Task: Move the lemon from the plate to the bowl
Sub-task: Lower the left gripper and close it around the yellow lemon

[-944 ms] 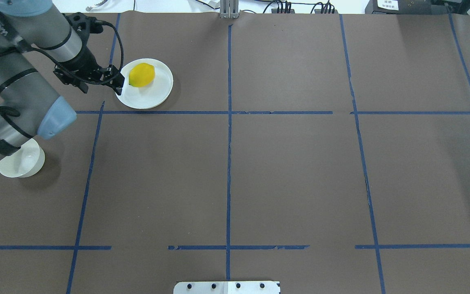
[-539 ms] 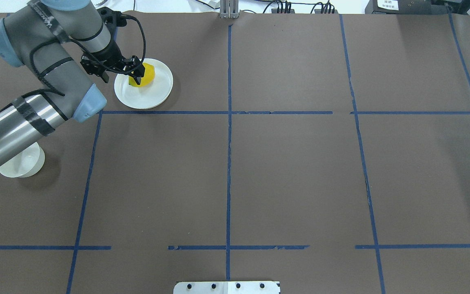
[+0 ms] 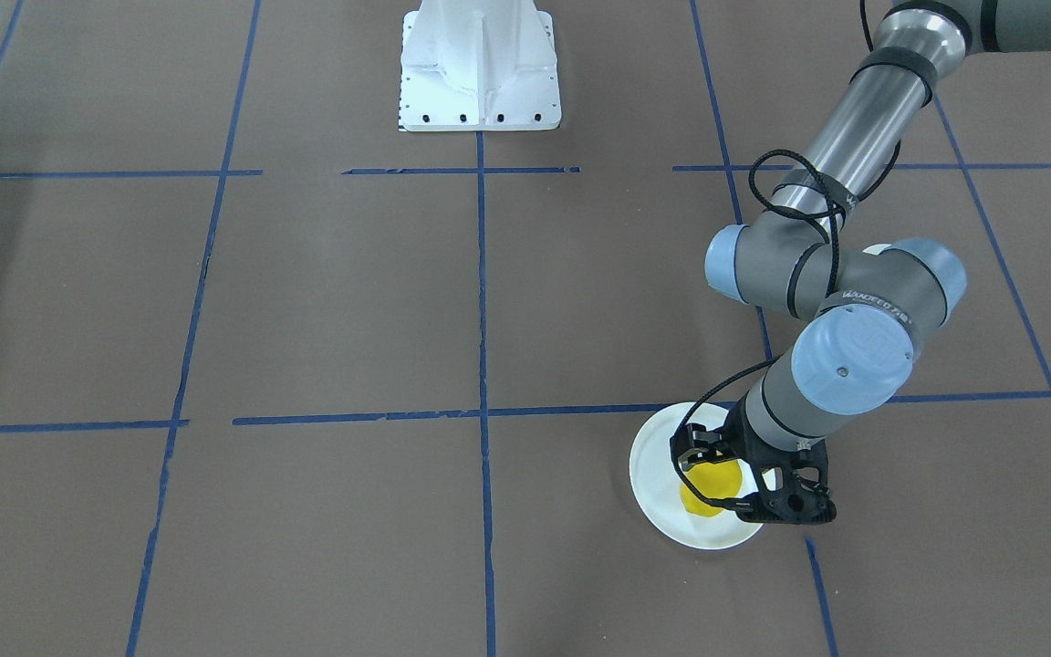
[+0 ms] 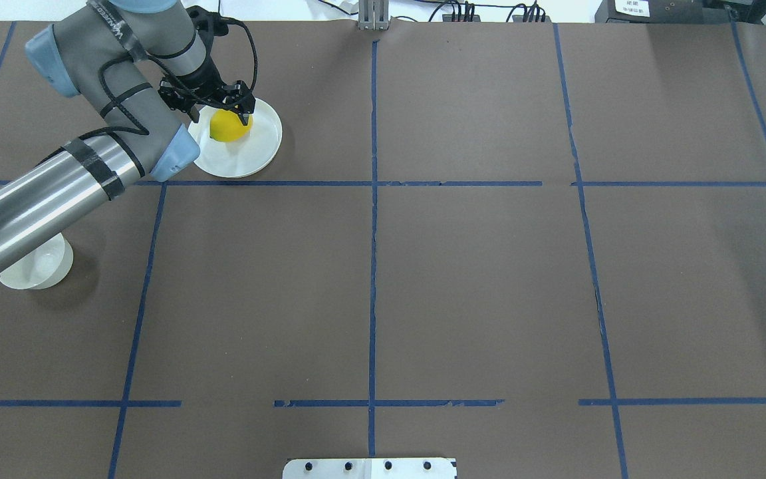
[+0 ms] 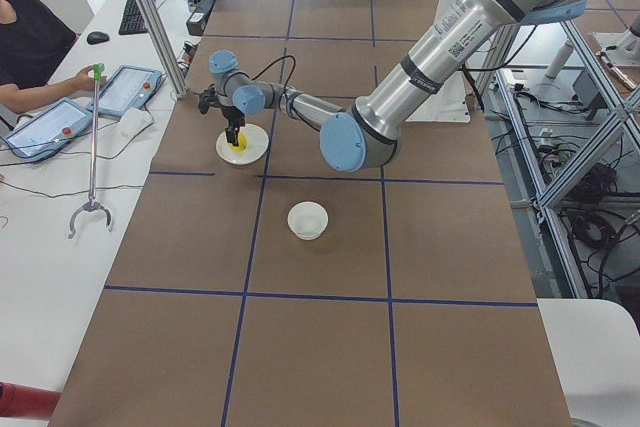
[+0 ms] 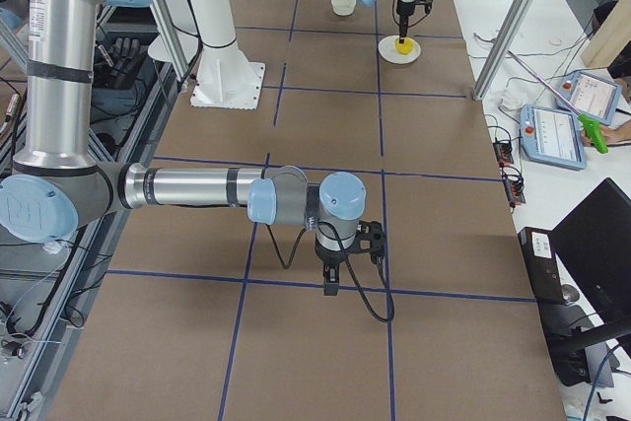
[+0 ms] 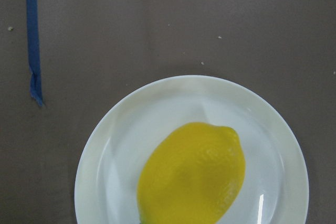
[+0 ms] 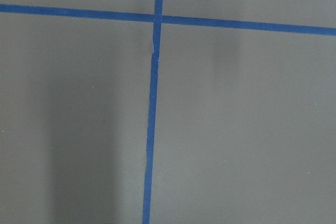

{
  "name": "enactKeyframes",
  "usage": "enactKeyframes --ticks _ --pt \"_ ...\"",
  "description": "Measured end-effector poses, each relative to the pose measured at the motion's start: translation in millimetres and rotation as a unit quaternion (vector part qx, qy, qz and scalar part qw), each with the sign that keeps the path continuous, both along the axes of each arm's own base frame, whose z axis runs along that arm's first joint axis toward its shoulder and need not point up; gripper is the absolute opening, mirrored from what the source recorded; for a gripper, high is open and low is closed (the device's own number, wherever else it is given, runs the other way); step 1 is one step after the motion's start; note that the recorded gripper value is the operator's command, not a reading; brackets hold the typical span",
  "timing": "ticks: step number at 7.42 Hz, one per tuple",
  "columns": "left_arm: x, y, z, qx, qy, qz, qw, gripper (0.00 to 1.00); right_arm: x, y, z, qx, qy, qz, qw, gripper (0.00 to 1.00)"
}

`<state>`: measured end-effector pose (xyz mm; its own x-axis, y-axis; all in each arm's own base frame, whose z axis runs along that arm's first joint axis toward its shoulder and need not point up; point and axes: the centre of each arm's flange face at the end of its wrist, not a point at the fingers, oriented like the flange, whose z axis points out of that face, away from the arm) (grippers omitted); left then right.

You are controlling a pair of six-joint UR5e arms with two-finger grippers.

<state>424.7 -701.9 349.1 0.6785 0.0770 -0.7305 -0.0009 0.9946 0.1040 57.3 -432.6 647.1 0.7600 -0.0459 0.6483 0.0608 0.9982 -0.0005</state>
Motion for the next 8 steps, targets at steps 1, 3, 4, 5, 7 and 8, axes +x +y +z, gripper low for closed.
enactKeyframes --ticks 1,3,4,5,7,8 --pt "1.8 -3.1 3.6 0.002 0.000 -0.002 1.0000 1.00 0.0 0.0 0.0 0.000 0.000 0.000 1.0000 1.00" --pt "6.4 -9.7 10.7 0.006 0.002 -0.004 1.0000 1.00 0.0 0.0 -0.1 0.000 0.000 0.000 1.0000 1.00" --pt "8.0 -11.8 13.1 0.007 0.003 -0.004 1.0000 1.00 0.0 0.0 -0.2 0.000 0.000 0.000 1.0000 1.00" --pt "9.0 -13.2 14.0 0.007 0.003 -0.004 1.0000 1.00 0.0 0.0 -0.2 0.000 0.000 0.000 1.0000 1.00" --pt "12.7 -17.5 17.0 0.007 0.004 -0.005 1.0000 1.00 0.0 0.0 -0.2 0.000 0.000 0.000 1.0000 1.00" --pt "15.6 -20.0 18.6 0.008 0.004 -0.004 0.9999 1.00 0.0 0.0 -0.3 0.000 0.000 0.000 1.0000 1.00"
